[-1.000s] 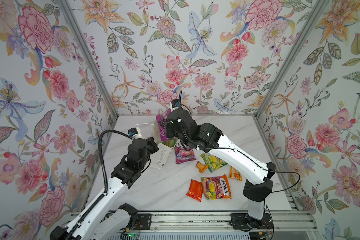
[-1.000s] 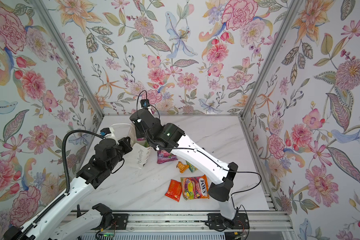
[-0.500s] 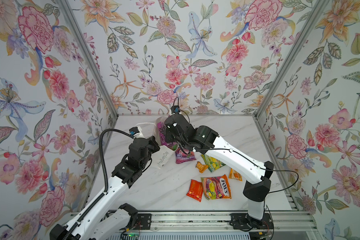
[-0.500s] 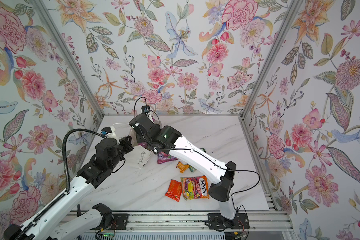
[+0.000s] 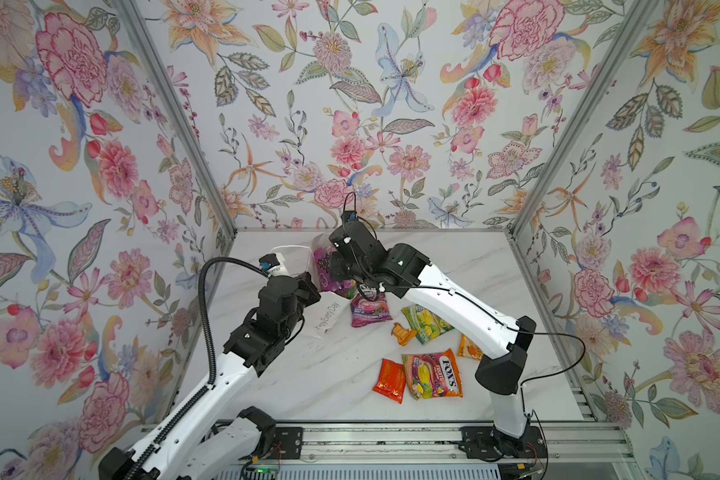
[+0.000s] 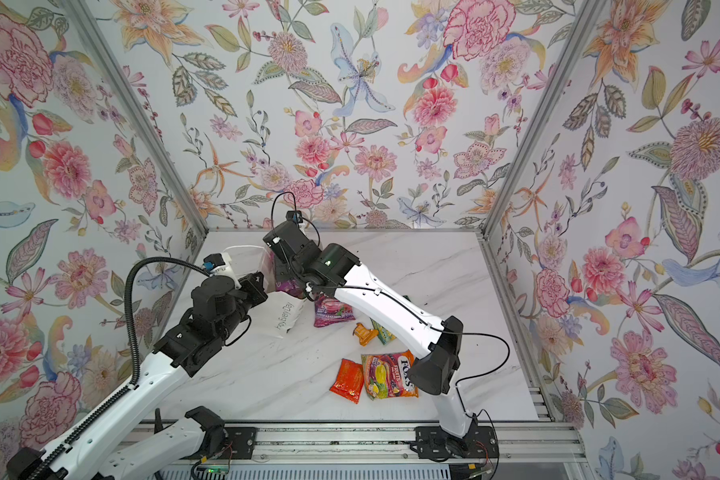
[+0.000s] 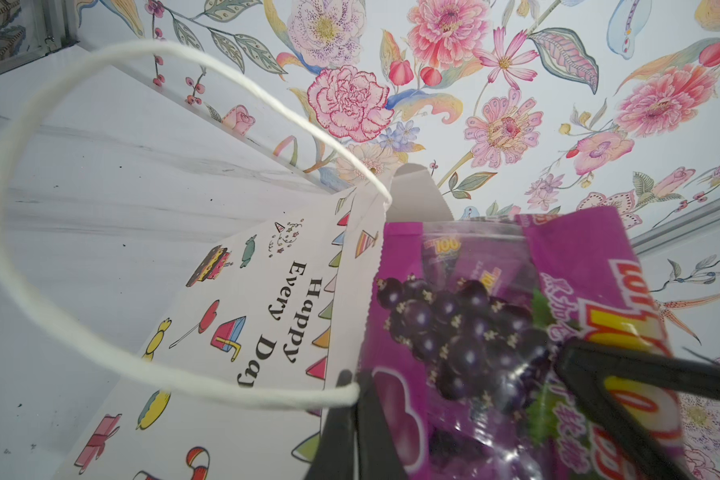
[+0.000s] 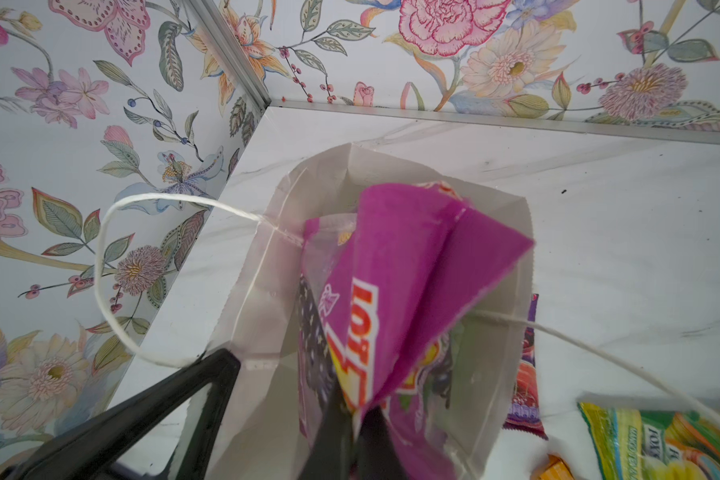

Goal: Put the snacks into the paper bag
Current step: 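Lower the purple candy bag into the paper bag held by the left gripper, then open the right gripper and raise it out of the paper bag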

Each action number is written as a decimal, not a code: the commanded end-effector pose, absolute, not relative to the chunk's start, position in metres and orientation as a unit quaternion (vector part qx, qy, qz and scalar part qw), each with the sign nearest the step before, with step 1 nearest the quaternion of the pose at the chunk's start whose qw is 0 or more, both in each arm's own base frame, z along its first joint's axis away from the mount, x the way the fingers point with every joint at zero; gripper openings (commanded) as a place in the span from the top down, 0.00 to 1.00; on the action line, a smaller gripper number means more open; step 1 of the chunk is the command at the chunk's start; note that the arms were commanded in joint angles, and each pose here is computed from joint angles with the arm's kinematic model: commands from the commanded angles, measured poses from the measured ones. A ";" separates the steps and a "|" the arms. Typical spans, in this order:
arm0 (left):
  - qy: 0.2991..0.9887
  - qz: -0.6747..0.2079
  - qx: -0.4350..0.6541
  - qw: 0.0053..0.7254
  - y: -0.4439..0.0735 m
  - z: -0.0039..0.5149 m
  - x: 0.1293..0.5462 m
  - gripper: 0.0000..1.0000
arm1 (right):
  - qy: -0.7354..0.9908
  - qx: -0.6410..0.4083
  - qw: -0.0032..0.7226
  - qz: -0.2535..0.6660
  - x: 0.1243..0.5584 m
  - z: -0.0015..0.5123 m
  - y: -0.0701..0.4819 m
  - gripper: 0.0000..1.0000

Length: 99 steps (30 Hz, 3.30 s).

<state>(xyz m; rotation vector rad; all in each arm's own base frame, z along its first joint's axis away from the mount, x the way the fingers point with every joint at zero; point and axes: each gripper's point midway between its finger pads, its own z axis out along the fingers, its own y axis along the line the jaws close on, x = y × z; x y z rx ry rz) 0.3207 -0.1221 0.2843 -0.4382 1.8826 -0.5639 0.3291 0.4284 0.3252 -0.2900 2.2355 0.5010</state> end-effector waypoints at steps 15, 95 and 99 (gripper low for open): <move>0.781 -0.267 -0.166 0.540 -0.141 0.301 0.319 1.00 | 0.881 -0.090 0.391 0.251 0.358 0.316 0.458 1.00; 0.848 -0.031 -0.127 0.514 -0.055 0.317 0.342 0.52 | 0.905 -0.148 0.361 0.167 0.362 0.262 0.425 0.98; 0.854 0.011 -0.137 0.501 -0.035 0.320 0.342 0.30 | 0.898 -0.162 0.373 0.168 0.362 0.271 0.431 0.98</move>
